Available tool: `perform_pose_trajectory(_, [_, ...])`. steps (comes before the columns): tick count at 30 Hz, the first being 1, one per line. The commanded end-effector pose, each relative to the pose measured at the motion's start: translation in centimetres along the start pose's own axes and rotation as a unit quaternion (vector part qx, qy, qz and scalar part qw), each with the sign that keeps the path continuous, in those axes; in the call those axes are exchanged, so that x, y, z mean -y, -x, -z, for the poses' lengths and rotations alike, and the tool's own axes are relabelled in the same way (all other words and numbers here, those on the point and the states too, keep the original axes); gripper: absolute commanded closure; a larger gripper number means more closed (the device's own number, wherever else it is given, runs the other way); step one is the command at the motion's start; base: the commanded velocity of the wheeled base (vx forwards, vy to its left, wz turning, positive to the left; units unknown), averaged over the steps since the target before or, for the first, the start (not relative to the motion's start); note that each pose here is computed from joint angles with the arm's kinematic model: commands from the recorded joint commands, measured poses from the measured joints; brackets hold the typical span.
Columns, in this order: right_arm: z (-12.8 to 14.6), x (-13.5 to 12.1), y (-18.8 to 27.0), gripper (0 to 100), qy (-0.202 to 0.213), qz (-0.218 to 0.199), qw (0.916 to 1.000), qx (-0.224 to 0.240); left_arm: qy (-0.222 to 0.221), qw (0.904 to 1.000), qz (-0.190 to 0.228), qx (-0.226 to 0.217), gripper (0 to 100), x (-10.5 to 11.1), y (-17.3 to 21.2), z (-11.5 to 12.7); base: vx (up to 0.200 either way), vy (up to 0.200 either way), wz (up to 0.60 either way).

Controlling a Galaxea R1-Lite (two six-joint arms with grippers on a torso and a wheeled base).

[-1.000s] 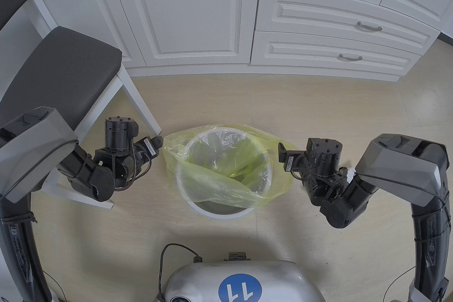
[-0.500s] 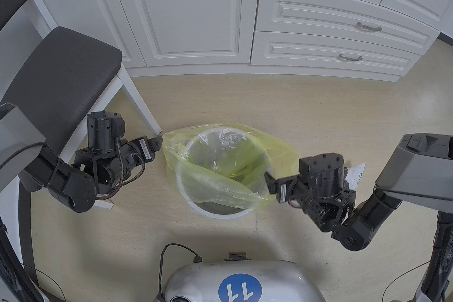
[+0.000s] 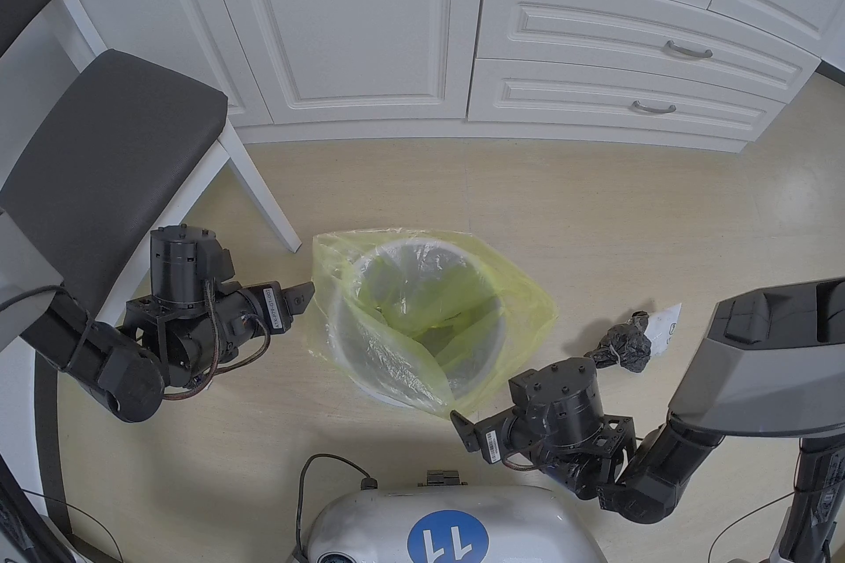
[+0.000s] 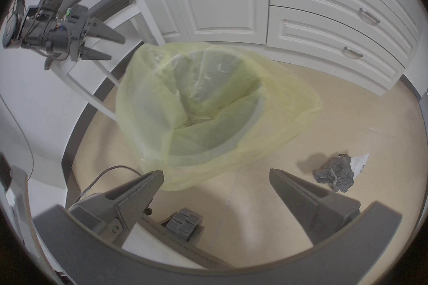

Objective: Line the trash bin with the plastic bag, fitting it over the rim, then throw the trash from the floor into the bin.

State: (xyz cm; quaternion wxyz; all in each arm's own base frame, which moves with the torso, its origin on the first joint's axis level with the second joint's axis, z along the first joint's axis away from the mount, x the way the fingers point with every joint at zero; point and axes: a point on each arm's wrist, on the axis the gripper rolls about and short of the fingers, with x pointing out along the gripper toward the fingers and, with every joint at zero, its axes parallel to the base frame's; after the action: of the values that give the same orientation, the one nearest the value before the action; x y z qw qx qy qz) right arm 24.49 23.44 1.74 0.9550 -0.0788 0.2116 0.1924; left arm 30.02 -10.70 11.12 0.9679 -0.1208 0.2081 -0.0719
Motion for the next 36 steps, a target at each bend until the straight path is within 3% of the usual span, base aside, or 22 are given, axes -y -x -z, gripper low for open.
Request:
perform_pose_trajectory(1, [1.3,-1.3,-0.2,0,0.007,-0.018,0.9997,-0.018,-0.008,0.9999,0.008,-0.006,0,0.0,0.6,0.3,0.0,0.0,0.0])
perform_pose_trajectory(6, [2.6,-3.5,-1.2,0,-0.019,-0.038,0.9988,-0.024,-0.008,0.9999,0.015,-0.003,0,0.0,0.6,0.3,0.0,0.0,0.0])
perform_pose_trajectory(8, [2.5,-4.8,-1.9,0,-0.054,-0.05,0.9972,-0.015,-0.008,0.9999,0.015,0.001,0,-0.1,0.6,0.3,0.0,0.0,0.0])
perform_pose_trajectory(17, [1.7,-7.2,-3.8,0,-0.15,-0.071,0.9862,0.008,-0.004,0.9999,0.015,0.005,0,-0.2,0.6,0.2,0.0,0.0,0.0])
perform_pose_trajectory(19, [1.7,-7.2,-3.8,0,-0.153,-0.071,0.9856,0.009,-0.004,0.9999,0.015,0.006,0,-0.2,0.7,0.1,0.0,0.0,0.0])
perform_pose_trajectory(24, [-0.8,-6.0,-1.3,0,-0.164,-0.077,0.9832,0.026,0.0,0.9997,0.025,0.004,0,-0.8,1.1,-0.1,0.0,0.0,0.0])
perform_pose_trajectory(26, [-2.0,-5.1,0.7,0,-0.163,-0.092,0.9818,0.03,0.002,0.9989,0.047,-0.006,0,-0.9,1.5,0.1,0.0,0.0,0.0])
perform_pose_trajectory(29, [-4.5,-3.7,4.1,0,-0.165,-0.126,0.9779,0.031,-0.001,0.9959,0.08,-0.041,0,-0.4,1.5,1.6,0.0,0.0,0.0])
perform_pose_trajectory(36, [-7.7,-1.1,7.6,0,-0.174,-0.117,0.9769,0.04,0.016,0.9938,0.105,-0.032,0,0.1,0.1,4.1,0.0,0.0,0.0])
